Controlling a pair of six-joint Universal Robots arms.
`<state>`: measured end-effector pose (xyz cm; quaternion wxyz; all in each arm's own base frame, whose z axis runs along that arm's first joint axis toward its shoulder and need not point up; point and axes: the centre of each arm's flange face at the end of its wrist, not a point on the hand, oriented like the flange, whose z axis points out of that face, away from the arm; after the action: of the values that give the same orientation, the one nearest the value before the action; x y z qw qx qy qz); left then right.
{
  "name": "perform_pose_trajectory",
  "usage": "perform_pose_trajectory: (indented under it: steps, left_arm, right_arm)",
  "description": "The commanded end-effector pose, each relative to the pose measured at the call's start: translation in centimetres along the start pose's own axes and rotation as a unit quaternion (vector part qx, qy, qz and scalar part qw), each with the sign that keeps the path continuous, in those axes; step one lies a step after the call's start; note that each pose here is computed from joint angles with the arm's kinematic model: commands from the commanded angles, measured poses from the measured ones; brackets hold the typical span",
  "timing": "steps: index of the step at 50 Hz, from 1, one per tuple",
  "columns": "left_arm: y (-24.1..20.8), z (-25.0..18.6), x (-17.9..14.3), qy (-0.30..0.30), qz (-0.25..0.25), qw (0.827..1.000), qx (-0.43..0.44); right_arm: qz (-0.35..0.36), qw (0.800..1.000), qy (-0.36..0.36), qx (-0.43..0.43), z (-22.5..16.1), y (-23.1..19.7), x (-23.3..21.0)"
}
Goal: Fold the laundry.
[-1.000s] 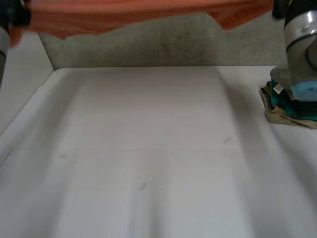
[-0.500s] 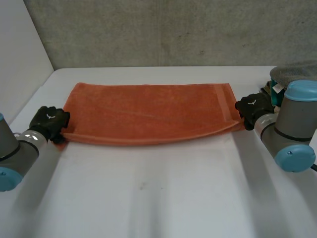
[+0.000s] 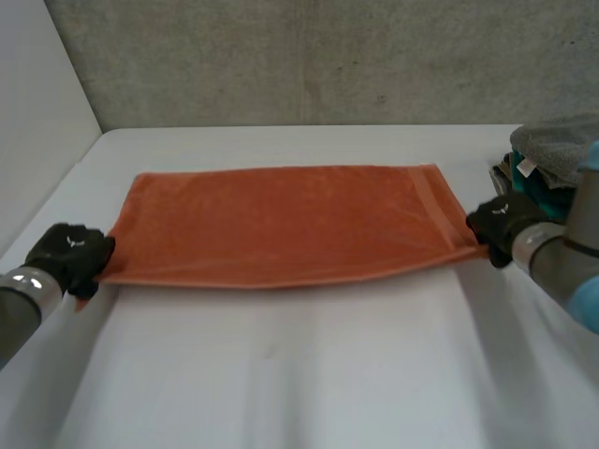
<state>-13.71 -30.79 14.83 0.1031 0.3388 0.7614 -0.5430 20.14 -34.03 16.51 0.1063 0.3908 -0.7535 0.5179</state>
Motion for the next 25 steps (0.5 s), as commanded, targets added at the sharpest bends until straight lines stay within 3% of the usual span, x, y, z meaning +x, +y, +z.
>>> perform_pose_trajectory:
  steps: [1,5,10,15,25]
  left_arm:
    - [0.0,-7.6,1.8,0.114,0.075,0.985,-0.107]
    - [0.7,-10.2,1.7,0.179,0.098,0.966,-0.158]
    - [-0.6,-9.4,1.1,0.183,0.135,0.97,-0.091]
    - [-2.6,-5.1,0.4,0.133,0.148,0.98,-0.013]
    - [-4.2,4.4,-0.9,0.021,0.133,0.991,0.02]
  right_arm:
    - [-0.134,0.978,-0.109,-0.115,-6.0,2.3,0.0]
    - [-0.181,0.965,-0.142,-0.126,-7.7,3.0,-0.2]
    - [-0.185,0.964,-0.146,-0.122,-7.0,3.4,-1.1]
    - [-0.143,0.983,-0.067,-0.096,-3.8,2.0,-0.1]
    - [-0.065,0.997,0.044,-0.023,2.6,-0.1,0.7]
